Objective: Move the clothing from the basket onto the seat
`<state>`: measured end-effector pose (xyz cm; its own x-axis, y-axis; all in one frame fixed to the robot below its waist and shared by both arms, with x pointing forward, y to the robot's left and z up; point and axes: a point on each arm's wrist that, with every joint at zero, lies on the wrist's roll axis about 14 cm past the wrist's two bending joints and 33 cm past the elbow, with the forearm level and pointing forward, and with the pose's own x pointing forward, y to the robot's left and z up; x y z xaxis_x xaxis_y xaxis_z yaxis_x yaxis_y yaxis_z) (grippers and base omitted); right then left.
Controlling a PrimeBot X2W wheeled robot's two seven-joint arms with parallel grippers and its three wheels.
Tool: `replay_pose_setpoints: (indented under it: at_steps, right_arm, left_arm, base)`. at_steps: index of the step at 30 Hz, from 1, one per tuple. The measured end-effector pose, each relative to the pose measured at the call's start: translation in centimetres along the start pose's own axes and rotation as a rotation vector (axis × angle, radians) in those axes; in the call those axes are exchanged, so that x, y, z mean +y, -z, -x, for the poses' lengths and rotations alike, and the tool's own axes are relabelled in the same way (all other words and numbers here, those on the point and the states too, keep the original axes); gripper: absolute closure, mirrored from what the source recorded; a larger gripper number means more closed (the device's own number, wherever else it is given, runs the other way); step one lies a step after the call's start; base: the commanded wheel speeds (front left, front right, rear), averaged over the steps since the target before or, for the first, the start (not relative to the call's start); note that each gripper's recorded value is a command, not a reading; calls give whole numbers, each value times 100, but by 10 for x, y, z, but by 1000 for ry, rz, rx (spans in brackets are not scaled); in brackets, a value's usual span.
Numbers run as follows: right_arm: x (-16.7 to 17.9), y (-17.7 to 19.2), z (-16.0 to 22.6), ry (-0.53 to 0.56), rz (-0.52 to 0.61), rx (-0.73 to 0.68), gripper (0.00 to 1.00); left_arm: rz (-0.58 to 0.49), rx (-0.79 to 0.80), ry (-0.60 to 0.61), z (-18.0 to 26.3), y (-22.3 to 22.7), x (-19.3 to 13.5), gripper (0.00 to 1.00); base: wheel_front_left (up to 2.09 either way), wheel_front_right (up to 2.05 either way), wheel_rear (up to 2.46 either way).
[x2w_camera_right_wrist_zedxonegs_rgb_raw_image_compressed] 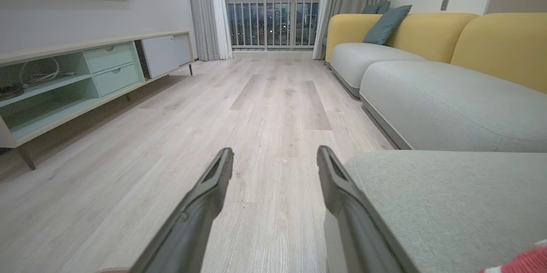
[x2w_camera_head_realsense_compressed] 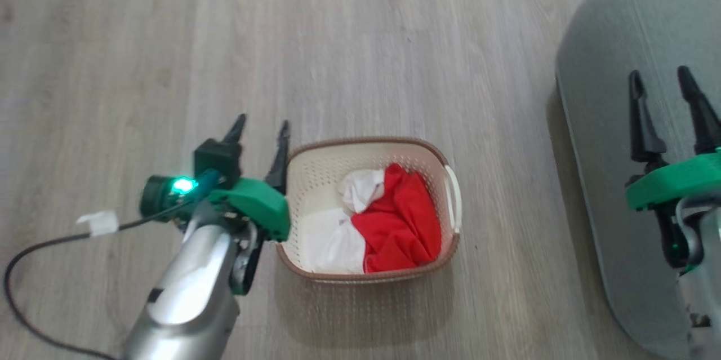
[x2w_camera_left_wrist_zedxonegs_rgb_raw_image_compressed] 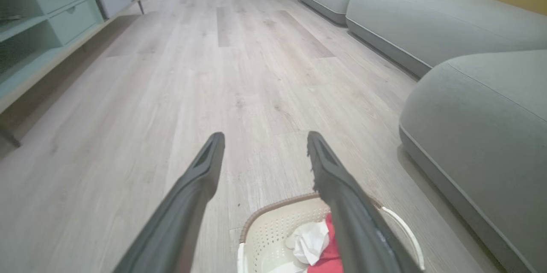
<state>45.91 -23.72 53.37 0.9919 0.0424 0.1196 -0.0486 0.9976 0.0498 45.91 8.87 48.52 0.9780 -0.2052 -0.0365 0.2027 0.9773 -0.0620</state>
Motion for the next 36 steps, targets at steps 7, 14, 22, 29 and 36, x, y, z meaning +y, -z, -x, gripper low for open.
replay_pose_setpoints:
  at_steps: [7, 14, 22, 29, 36]
  right_arm:
    - [26, -7, 5, -58, -18, -17, 0]
    - [25, -5, 26, -47, -27, -2, 0]
    - [19, 6, 43, -16, -43, 34, 0]
    - [18, 15, 50, -5, -48, 59, 0]
    - [16, 23, 47, 0, -47, 77, 0]
  left_arm:
    - [2, -59, -110, 24, -19, 34, 0]
    - [-8, -61, -148, 52, -17, 46, 0]
    - [-29, -69, -183, 65, -16, 55, 0]
    - [-31, -56, -196, 70, -10, 59, 0]
    - [-31, -28, -166, 64, 0, 52, 0]
  base:
    - [0, 0, 0]
    - [0, 0, 0]
    - [0, 0, 0]
    - [0, 0, 0]
    - [0, 0, 0]
